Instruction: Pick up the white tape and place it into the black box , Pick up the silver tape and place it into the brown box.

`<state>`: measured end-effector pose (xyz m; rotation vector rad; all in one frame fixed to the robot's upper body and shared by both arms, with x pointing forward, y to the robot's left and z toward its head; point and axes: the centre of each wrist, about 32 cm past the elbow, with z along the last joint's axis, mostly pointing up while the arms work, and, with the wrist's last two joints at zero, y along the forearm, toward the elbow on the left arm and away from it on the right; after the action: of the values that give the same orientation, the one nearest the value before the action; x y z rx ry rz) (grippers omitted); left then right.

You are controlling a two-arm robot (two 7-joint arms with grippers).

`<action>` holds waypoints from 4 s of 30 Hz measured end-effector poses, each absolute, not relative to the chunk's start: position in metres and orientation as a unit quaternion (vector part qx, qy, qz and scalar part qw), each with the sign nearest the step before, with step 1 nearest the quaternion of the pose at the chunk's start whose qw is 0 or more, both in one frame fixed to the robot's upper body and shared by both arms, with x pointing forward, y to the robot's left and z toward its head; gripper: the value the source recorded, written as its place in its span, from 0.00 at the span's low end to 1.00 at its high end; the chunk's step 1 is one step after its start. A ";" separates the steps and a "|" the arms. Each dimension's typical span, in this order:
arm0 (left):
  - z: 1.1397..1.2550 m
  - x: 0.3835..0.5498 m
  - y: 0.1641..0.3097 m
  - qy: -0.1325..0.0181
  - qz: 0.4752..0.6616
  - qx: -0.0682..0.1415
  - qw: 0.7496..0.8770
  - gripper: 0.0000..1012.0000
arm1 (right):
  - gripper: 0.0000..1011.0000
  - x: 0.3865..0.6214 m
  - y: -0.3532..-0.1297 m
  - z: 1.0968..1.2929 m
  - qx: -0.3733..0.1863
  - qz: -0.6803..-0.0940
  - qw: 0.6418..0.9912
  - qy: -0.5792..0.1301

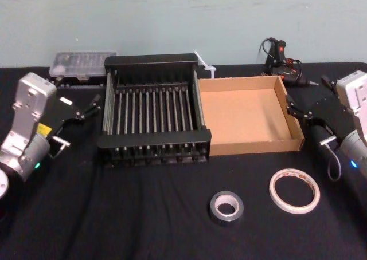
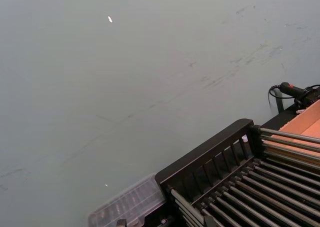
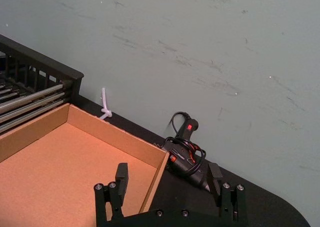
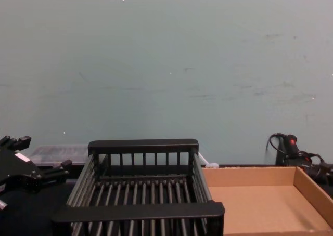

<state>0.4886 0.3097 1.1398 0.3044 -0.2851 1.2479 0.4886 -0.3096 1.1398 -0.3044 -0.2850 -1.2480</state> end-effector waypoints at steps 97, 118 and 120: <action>1.140 0.489 0.310 -0.132 0.580 0.141 0.791 0.99 | 0.99 0.415 -0.342 1.180 -0.259 -0.497 0.826 0.069; 1.140 0.489 0.310 -0.132 0.580 0.141 0.791 0.99 | 0.99 0.420 -0.339 1.167 -0.281 -0.464 0.835 0.095; 1.140 0.489 0.310 -0.132 0.580 0.141 0.791 0.99 | 0.99 0.421 -0.339 1.166 -0.281 -0.463 0.835 0.097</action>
<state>0.4886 0.3097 1.1398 0.3045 -0.2850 1.2480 0.4207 -0.3390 1.1658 -0.5945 0.2061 -0.9803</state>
